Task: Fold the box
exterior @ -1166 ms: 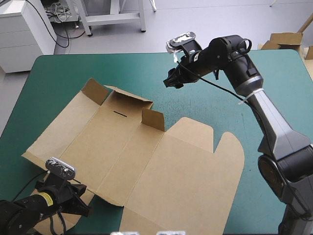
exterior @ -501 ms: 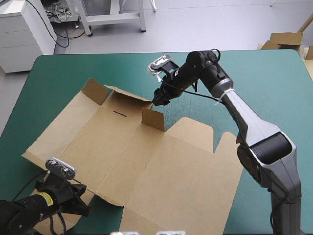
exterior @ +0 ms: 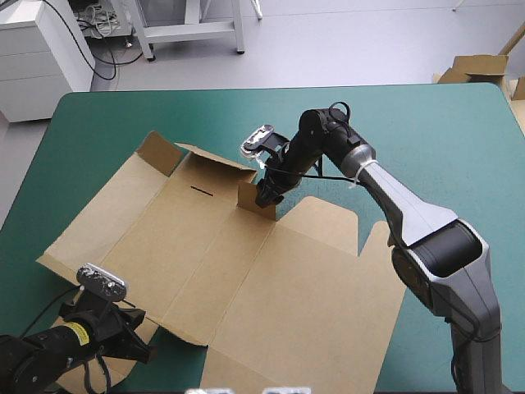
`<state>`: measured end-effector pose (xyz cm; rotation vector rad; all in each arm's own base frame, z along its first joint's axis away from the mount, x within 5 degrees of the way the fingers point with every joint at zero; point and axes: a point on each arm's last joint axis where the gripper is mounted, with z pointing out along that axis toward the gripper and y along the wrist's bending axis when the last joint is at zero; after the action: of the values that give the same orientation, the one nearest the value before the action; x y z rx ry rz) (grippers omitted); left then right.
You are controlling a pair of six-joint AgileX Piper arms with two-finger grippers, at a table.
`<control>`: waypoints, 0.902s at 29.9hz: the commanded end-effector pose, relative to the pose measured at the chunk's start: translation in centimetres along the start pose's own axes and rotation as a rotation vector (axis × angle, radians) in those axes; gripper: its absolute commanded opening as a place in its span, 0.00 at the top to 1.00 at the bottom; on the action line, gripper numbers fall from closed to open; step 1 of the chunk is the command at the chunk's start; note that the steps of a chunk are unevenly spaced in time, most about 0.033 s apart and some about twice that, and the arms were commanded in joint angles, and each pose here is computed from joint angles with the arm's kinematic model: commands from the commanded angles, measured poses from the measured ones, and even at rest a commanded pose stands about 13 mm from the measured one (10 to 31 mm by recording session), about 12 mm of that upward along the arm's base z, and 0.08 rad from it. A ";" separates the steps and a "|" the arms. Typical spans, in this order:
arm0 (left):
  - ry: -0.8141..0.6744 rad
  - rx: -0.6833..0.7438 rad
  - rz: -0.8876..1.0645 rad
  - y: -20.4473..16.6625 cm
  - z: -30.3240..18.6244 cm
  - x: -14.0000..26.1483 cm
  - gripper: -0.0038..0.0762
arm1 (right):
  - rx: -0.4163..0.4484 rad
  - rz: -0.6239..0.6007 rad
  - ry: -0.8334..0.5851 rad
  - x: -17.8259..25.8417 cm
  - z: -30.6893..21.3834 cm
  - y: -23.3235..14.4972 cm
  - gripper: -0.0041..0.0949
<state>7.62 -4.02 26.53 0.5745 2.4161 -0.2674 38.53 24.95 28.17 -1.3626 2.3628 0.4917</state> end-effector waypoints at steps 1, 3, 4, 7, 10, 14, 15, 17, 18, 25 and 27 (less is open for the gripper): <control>-0.068 0.004 -0.005 -0.1 -0.5 -1.0 0.96 | 0.021 -0.051 -0.099 -1.2 -2.0 0.5 0.38; -0.068 0.004 -0.005 -0.1 -0.5 -1.0 0.96 | 0.007 -0.046 -0.087 -1.1 -1.1 0.3 0.38; -0.068 0.004 -0.005 -0.1 -0.5 -1.0 0.96 | -0.002 -0.039 -0.081 -1.0 -0.6 0.1 0.38; -0.068 0.004 -0.005 -0.1 -0.5 -1.0 0.96 | -0.024 -0.044 -0.082 -0.9 0.4 0.0 0.38; -0.068 0.004 -0.005 -0.1 -0.5 -1.0 0.96 | -0.026 -0.053 -0.122 -1.3 0.6 -0.1 0.38; -0.068 0.004 -0.005 -0.1 -0.5 -1.0 0.96 | -0.009 -0.046 -0.158 -1.6 0.6 -0.3 0.57; -0.068 0.004 -0.005 -0.1 -0.5 -1.0 0.96 | -0.009 -0.046 -0.158 -1.6 0.6 -0.3 0.67; -0.068 0.004 -0.005 -0.1 -0.5 -1.0 0.96 | -0.006 -0.054 -0.156 -1.6 0.6 -0.3 0.90; -0.068 0.004 -0.005 -0.1 -0.5 -1.0 0.96 | -0.004 -0.055 -0.154 -1.6 0.6 -0.3 0.99; -0.068 0.004 -0.005 -0.1 -0.5 -1.0 0.96 | 0.073 -0.165 -0.102 -1.2 0.5 -0.9 0.98; -0.068 0.004 -0.005 -0.1 -0.5 -1.0 0.96 | 0.115 -0.196 -0.091 -1.3 0.2 -1.3 0.98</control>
<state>7.62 -4.02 26.53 0.5745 2.4161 -0.2674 40.12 26.40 24.26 -1.4733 2.2605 0.4842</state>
